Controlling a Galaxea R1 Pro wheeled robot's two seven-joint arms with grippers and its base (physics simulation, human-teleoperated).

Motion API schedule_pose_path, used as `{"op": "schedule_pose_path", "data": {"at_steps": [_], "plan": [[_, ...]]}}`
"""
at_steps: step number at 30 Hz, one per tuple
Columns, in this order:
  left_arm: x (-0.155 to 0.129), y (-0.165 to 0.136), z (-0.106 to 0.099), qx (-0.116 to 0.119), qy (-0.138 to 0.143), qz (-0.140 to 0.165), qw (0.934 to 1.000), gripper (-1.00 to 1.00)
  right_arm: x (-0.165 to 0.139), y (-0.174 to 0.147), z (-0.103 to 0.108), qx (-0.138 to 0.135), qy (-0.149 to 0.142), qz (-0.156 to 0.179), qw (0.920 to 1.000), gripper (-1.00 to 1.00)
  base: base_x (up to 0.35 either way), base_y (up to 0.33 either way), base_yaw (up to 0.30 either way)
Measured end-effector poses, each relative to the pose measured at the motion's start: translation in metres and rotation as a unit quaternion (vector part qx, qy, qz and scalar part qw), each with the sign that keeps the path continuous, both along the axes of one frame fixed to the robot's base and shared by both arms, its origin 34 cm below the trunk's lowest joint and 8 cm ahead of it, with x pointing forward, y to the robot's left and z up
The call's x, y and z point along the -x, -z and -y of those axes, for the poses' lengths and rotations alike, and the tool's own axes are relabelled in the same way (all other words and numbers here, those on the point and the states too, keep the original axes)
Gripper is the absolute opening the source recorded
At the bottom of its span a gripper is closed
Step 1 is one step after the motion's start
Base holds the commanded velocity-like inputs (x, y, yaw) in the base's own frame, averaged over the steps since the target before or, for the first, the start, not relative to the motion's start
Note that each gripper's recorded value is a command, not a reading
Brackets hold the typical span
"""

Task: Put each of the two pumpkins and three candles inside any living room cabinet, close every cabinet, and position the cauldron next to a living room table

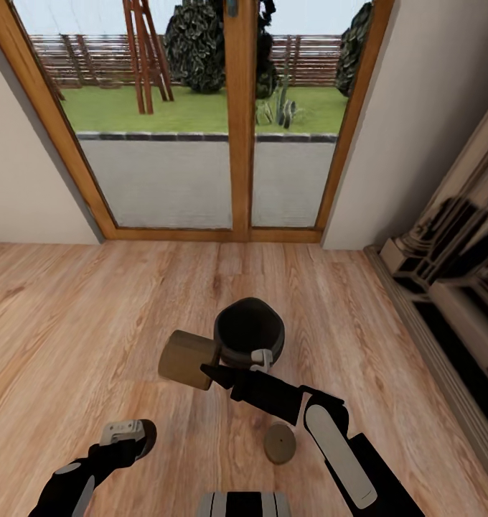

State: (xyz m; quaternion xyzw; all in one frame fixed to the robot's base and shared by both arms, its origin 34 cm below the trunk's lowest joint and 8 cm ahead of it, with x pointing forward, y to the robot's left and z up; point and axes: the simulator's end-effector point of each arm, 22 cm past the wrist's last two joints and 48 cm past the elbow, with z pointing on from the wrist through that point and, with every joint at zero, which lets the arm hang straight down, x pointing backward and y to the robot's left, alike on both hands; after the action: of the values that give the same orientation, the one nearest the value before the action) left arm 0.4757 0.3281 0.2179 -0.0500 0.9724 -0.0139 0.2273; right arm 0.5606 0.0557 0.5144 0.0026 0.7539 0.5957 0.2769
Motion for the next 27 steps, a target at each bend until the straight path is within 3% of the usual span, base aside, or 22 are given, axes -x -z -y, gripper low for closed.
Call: {"op": "schedule_pose_path", "data": {"at_steps": [18,27], "plan": [[-0.020,-0.032,0.000,-0.001,0.001,0.037,0.9993,-1.00,0.002,-0.037,0.000,0.000,0.000,0.037,0.9993,-1.00,-0.126,0.000,0.000],[-0.029,-0.048,0.000,-0.002,0.000,0.055,0.9985,-1.00,0.004,-0.055,-0.001,0.001,0.000,0.055,0.9985,-1.00,-0.028,0.000,0.000]]}}
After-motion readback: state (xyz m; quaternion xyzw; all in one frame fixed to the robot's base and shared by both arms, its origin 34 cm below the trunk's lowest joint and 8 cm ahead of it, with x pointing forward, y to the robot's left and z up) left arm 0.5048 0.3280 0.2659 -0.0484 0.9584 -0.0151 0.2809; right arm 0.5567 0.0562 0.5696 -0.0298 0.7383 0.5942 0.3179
